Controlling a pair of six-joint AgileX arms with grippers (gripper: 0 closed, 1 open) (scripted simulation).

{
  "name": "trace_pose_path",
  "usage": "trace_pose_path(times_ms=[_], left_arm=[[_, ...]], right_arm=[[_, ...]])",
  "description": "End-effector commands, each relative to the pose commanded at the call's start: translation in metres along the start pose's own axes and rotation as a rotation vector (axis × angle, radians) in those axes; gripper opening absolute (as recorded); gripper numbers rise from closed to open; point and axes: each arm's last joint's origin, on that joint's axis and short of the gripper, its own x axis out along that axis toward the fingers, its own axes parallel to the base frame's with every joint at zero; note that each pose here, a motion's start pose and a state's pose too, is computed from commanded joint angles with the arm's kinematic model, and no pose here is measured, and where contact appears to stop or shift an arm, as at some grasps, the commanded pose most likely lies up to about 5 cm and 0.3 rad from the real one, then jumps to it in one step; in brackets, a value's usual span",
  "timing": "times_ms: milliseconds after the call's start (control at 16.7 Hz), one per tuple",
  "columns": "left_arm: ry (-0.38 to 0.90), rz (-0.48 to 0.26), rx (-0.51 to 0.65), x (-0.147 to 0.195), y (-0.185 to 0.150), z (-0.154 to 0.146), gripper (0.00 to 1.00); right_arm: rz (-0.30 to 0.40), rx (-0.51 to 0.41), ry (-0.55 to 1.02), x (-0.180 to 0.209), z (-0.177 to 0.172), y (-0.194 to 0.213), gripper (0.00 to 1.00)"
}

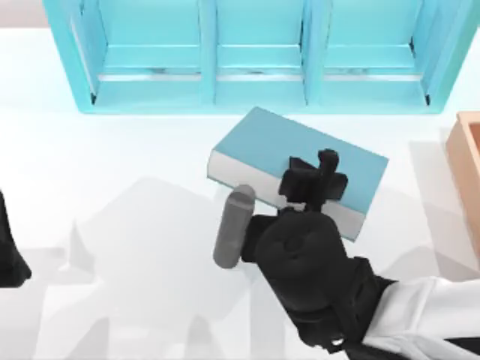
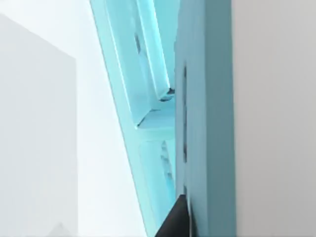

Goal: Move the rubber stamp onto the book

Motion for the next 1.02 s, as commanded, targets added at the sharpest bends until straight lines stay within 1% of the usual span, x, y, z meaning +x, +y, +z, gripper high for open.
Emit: trace_pose_path(times_ms=[120, 240, 300, 1020], left_arm=[[0.0, 0.0, 0.0, 0.0, 0.0, 0.0, 1.0], [0.0, 0.0, 0.0, 0.0, 0.0, 0.0, 1.0], [0.0, 0.0, 0.0, 0.0, 0.0, 0.0, 1.0], [0.0, 0.0, 0.0, 0.0, 0.0, 0.0, 1.0]], right_arm=[[0.007, -0.119, -0.016, -0.009, 0.003, 0.013, 0.0], [0.009, -0.181, -0.026, -0.014, 0.004, 0.02, 0.0], [0.009, -0.192, -0.028, -0.015, 0.005, 0.021, 0.0], [0.013, -0.192, -0.025, -0.018, 0.004, 0.024, 0.0]])
